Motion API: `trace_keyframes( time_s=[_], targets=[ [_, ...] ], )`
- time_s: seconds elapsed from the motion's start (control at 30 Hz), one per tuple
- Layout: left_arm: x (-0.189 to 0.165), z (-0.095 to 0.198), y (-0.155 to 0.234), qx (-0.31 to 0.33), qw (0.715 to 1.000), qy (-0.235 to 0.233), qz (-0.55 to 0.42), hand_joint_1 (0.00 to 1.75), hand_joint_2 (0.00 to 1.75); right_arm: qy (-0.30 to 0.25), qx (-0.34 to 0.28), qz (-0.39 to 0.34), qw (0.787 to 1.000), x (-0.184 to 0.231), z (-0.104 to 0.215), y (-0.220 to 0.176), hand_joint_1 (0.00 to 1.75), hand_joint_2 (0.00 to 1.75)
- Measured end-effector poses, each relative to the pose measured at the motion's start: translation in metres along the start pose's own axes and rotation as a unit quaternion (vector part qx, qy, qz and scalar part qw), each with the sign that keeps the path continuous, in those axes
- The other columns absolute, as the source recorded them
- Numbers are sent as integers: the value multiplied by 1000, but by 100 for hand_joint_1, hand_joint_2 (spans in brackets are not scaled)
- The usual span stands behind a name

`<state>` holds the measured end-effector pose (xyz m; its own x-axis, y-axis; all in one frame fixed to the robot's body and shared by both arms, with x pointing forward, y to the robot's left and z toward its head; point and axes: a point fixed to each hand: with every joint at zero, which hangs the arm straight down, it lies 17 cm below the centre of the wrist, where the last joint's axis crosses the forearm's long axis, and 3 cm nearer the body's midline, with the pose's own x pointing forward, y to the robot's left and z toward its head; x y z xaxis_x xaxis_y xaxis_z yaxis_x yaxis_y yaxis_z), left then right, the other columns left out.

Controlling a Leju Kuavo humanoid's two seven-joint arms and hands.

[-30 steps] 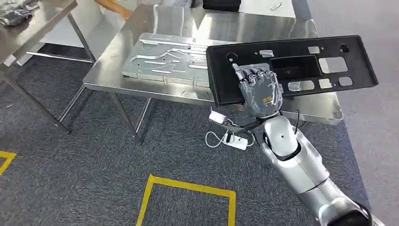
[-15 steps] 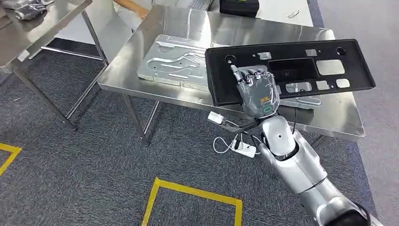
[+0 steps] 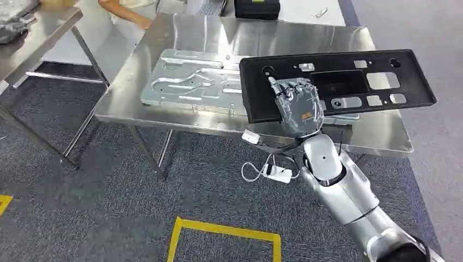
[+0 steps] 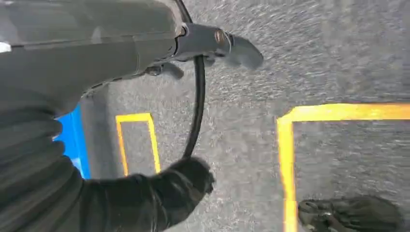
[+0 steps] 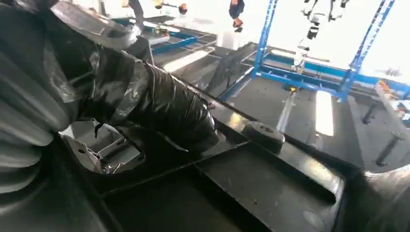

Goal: Take the parts from the cabinet and place them on the table.

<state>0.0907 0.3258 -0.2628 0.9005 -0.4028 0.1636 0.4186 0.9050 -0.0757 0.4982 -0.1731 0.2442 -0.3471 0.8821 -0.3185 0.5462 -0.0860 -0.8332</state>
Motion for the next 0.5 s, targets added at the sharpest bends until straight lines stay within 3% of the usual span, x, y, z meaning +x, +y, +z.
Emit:
trace_keyframes(
  time_s=[0.5],
  targets=[
    [1, 0, 1, 0, 1000, -3, 3, 0, 175, 1, 8, -2, 1000, 2, 0, 5, 175, 175]
  ],
)
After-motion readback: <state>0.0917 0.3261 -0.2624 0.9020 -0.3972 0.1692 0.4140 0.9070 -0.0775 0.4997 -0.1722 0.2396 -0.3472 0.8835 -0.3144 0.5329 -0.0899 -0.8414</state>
